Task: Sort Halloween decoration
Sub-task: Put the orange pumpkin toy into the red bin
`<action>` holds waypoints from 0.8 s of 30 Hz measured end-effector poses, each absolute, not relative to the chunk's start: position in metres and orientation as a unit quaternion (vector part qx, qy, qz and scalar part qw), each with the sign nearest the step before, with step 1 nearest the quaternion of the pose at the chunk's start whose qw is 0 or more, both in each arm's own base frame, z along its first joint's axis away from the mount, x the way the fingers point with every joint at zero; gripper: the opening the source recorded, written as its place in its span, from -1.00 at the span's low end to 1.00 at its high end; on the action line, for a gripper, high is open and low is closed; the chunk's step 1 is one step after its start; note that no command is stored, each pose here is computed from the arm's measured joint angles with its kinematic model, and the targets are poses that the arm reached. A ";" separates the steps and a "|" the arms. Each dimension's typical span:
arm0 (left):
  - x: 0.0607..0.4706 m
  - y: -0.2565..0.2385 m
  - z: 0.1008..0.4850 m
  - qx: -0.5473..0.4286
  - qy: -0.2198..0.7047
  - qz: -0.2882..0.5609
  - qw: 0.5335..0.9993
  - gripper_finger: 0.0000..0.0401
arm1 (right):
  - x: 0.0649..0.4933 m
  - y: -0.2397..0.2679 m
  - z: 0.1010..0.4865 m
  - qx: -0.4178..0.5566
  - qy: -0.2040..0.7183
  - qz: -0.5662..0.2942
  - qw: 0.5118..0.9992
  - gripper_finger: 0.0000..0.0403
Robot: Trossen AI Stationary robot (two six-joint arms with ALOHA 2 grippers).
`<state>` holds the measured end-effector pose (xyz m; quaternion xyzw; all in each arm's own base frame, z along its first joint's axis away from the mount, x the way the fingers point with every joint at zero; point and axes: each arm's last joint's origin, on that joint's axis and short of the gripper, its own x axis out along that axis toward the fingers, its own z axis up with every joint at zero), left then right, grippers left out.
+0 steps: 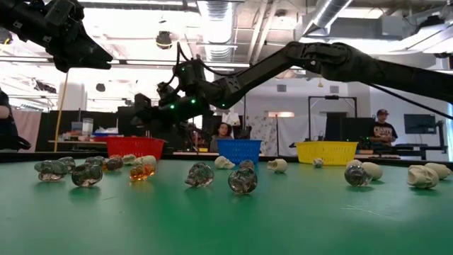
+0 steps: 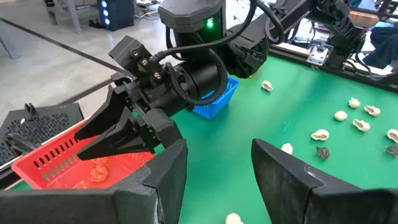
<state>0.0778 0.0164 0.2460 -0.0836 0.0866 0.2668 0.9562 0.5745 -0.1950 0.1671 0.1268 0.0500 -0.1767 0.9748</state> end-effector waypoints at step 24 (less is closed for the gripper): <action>0.078 0.016 0.246 -0.083 0.087 0.267 0.956 -0.16 | 0.498 -0.158 0.336 -0.002 0.213 -0.090 0.973 0.18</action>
